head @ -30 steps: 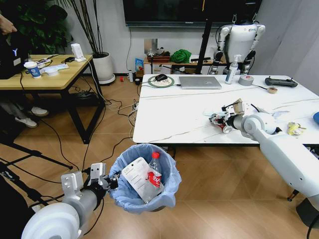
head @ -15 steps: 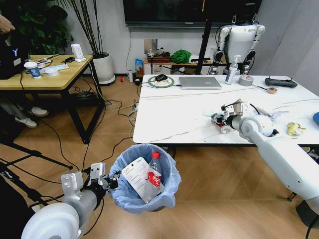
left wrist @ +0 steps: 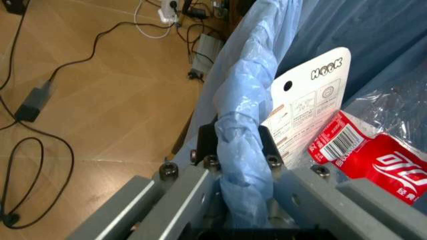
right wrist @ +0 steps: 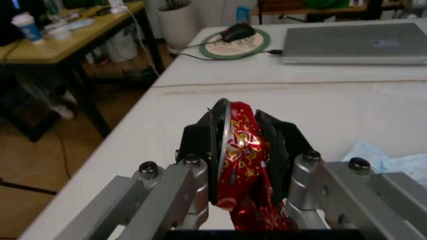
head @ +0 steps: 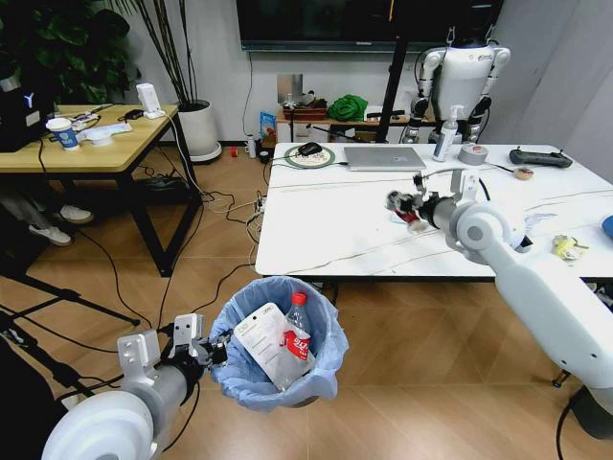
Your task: Pick up the trash bin and place the trash from the table into it.
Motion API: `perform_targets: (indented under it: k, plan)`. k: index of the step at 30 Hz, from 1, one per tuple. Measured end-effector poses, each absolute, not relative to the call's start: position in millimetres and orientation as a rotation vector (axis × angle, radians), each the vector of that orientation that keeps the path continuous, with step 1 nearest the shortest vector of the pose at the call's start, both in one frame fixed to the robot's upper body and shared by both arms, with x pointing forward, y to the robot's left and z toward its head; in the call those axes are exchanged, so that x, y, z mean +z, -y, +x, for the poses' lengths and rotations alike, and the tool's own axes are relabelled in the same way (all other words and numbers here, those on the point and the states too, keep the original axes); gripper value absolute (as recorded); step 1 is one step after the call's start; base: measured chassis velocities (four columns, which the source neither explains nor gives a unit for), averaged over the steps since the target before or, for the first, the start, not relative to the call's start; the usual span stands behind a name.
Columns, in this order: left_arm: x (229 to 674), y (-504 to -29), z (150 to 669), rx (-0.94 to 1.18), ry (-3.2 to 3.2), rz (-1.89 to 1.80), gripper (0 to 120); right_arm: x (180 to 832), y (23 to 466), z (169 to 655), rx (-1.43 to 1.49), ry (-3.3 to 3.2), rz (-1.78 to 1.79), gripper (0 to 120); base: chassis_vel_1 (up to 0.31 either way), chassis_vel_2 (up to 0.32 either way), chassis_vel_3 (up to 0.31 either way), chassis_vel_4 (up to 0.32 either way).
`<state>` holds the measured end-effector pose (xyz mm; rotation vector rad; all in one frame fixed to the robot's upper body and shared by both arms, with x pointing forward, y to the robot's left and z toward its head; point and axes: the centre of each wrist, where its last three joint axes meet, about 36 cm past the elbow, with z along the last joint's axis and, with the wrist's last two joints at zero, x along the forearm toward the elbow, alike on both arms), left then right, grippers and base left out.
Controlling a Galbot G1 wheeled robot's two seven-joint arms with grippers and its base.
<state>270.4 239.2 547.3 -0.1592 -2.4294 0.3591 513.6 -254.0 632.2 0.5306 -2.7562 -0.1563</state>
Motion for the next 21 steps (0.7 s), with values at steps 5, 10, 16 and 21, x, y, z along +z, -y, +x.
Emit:
perform_targets:
  k: [5, 10, 16, 21]
  plan:
    - [547.4, -238.6, 270.6, 0.362, 2.431, -0.159, 0, 659.8, 218.2, 450.1, -0.169, 2.774, 0.776, 18, 0.0, 0.0, 0.0, 0.0]
    - [547.6, -238.8, 270.7, 0.358, 2.432, -0.154, 0, 662.4, 196.4, 397.7, -0.15, 2.712, 1.026, 18, 0.0, 0.0, 0.0, 0.0]
    - [547.6, -237.6, 270.9, 0.353, 2.431, -0.156, 0, 652.1, 178.9, 349.7, -0.274, 2.501, 1.26, 18, 0.0, 0.0, 0.0, 0.0]
    - [546.0, -235.9, 271.7, 0.35, 2.426, -0.157, 0, 635.3, 166.4, 324.0, -0.364, 2.356, 1.382, 18, 0.0, 0.0, 0.0, 0.0]
